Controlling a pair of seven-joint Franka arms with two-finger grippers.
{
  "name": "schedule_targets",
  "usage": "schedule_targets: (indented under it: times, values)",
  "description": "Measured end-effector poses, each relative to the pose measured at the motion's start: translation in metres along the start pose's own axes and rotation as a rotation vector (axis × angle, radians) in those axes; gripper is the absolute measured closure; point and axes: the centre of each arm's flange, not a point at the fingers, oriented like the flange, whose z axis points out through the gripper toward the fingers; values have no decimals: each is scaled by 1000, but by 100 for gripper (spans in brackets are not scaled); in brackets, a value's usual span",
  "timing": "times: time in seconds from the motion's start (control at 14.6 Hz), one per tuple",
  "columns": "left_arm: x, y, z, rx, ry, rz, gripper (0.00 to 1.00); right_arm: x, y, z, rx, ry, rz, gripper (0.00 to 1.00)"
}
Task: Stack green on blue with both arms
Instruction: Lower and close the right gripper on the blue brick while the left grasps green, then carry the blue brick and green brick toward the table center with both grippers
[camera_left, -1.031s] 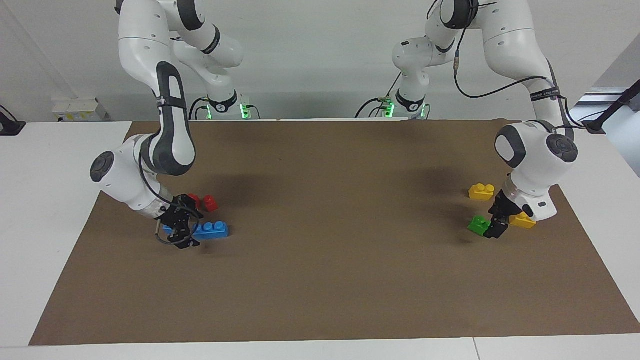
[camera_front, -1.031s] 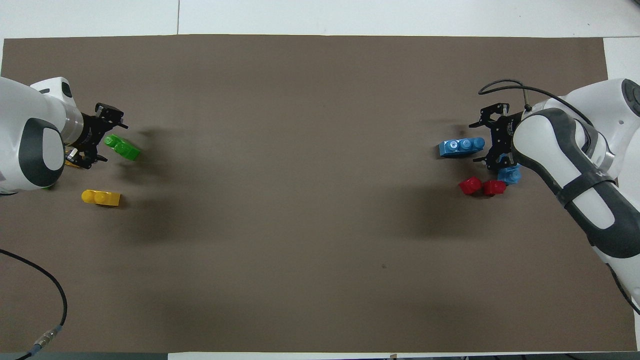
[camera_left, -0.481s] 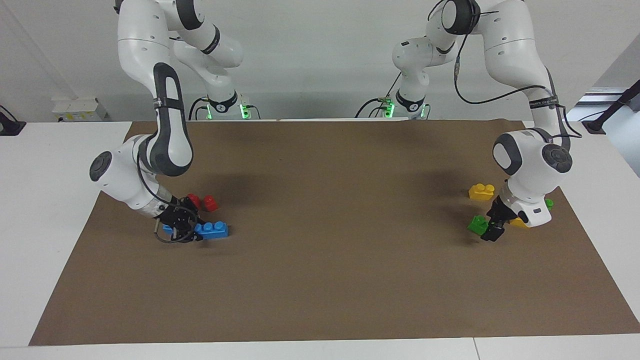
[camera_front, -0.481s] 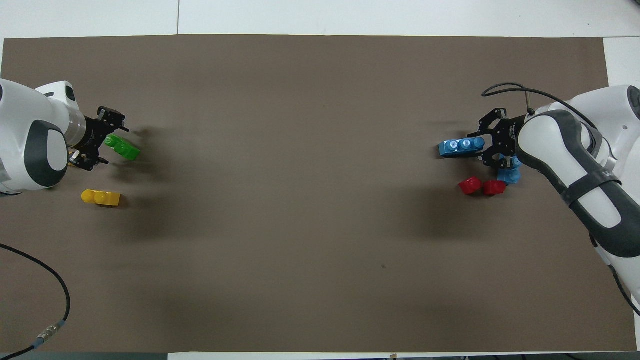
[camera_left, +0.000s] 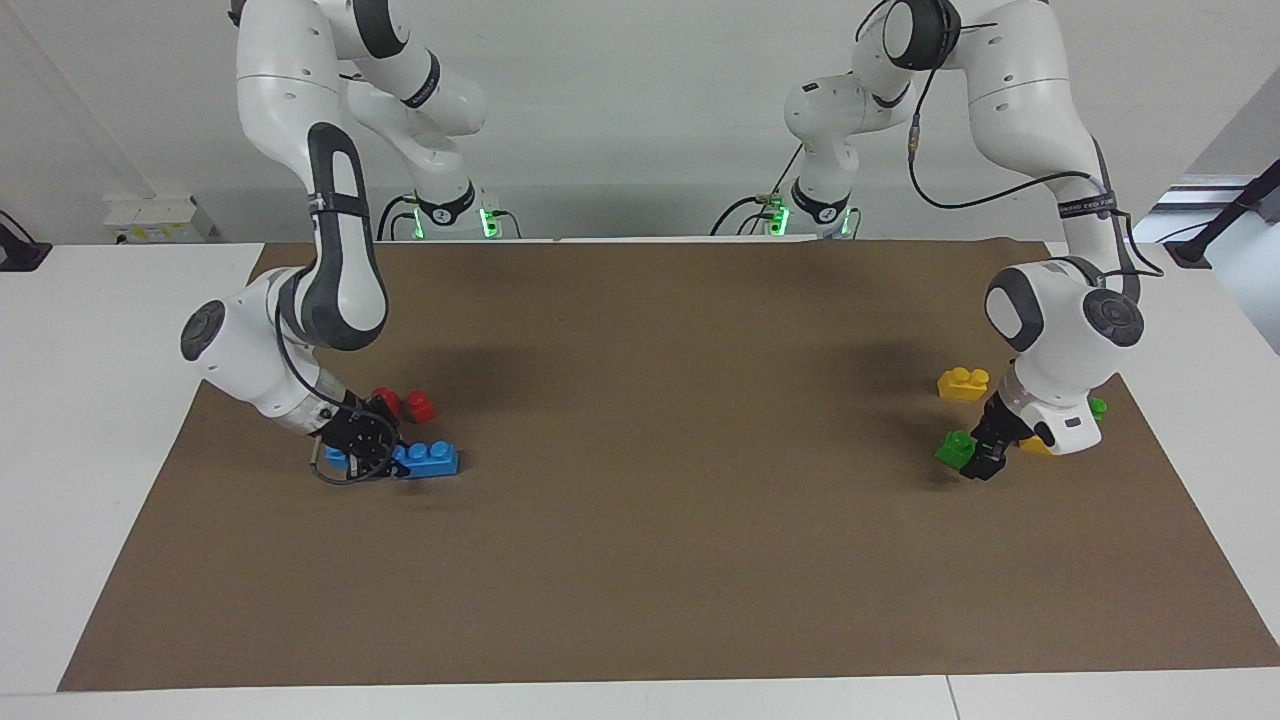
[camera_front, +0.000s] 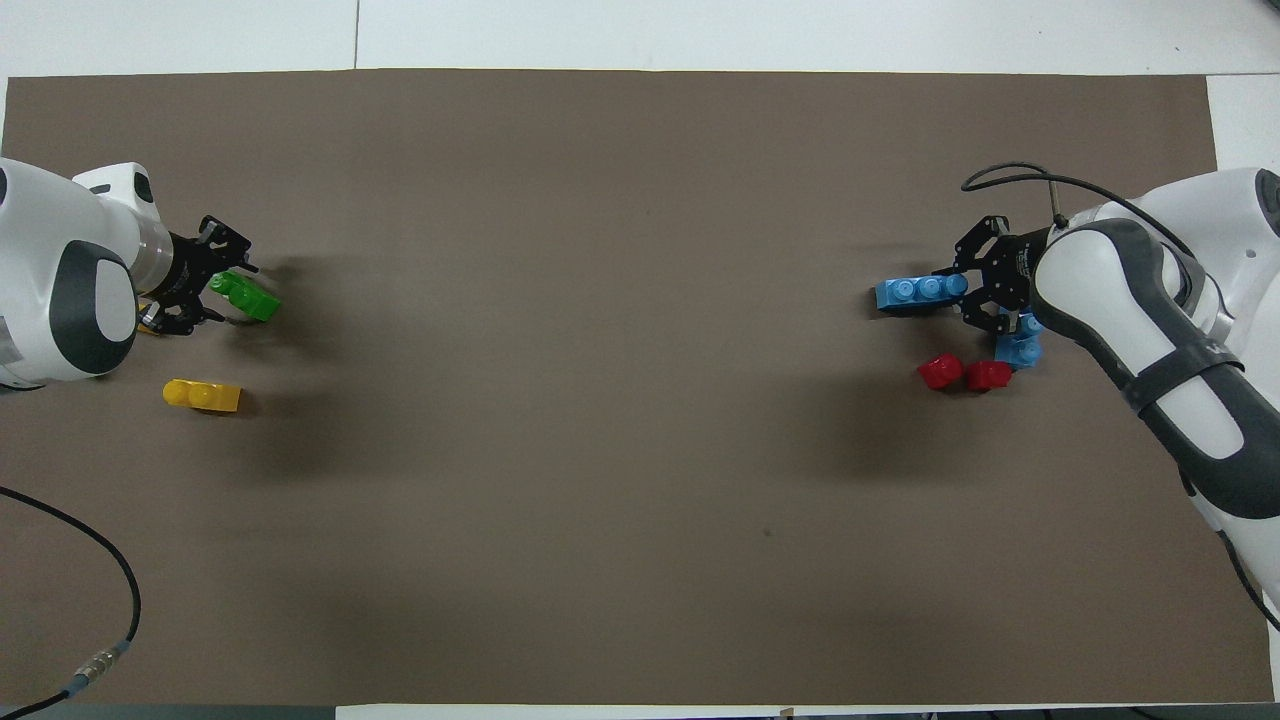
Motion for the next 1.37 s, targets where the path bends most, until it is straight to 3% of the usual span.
schedule_targets:
  times: [0.21, 0.41, 0.89, 1.1, 1.37]
  values:
    - [0, 0, 0, -3, 3, 15, 66, -17, -8, -16, -16, -27, -14, 66]
    - [1, 1, -1, -8, 8, 34, 66, -57, -20, -34, -20, -45, -8, 66]
    - [-4, 6, -8, -8, 3, 44, 66, -200, -16, -37, -26, -53, -22, 66]
    - [-7, 4, -39, -4, 4, -12, 66, -251, -3, -15, -37, -51, -23, 66]
    - [-30, 7, -89, 2, 5, -100, 66, -291, 16, 23, 23, -35, 29, 66]
